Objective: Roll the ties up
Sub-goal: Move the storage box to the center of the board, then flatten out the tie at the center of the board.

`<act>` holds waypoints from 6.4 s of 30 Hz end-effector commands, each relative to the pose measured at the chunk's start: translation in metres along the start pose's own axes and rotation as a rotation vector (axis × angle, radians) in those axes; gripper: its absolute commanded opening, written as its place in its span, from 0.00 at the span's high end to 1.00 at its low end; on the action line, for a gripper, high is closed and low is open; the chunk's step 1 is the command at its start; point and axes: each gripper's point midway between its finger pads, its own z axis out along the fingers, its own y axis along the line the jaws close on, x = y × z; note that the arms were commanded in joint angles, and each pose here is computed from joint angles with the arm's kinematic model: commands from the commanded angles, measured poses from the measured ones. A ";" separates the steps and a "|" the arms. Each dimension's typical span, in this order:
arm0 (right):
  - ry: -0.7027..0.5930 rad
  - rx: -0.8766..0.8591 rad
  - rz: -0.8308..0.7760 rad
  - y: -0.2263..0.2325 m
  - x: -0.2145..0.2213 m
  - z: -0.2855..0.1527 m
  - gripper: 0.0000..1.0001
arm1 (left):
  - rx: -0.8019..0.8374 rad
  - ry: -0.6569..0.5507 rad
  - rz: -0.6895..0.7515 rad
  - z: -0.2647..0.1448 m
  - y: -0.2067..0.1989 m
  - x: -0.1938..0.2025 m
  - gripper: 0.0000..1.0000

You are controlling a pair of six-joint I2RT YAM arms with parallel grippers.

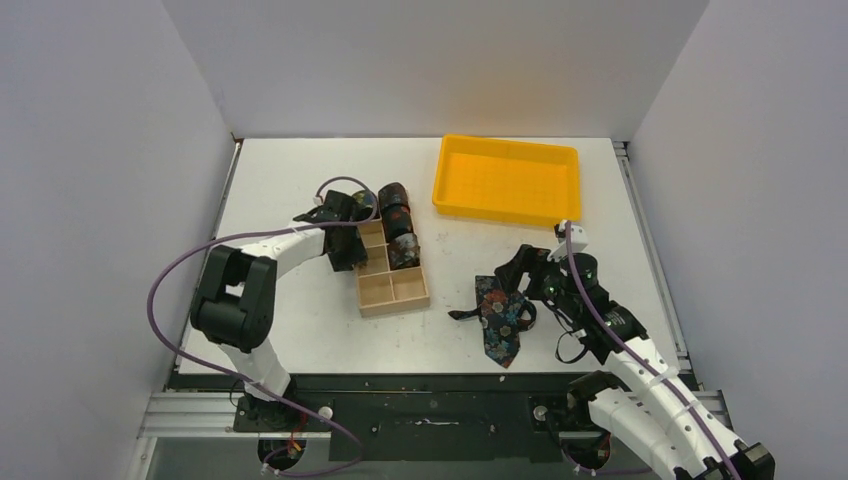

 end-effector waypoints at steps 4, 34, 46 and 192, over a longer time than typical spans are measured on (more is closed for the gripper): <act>0.030 0.094 0.017 -0.022 0.018 0.003 0.11 | 0.000 -0.105 -0.065 0.021 -0.008 -0.089 0.64; 0.209 -0.323 -0.087 0.127 0.049 0.024 0.95 | 0.529 -0.547 -0.145 -0.187 -0.026 -0.069 0.03; 0.090 -0.670 0.161 0.127 -0.013 0.001 0.95 | 0.618 -0.640 -0.133 -0.213 -0.008 -0.038 0.04; -0.150 -0.927 -0.008 0.314 0.029 -0.096 0.12 | 0.489 -1.664 0.270 -0.673 -0.246 -0.064 1.00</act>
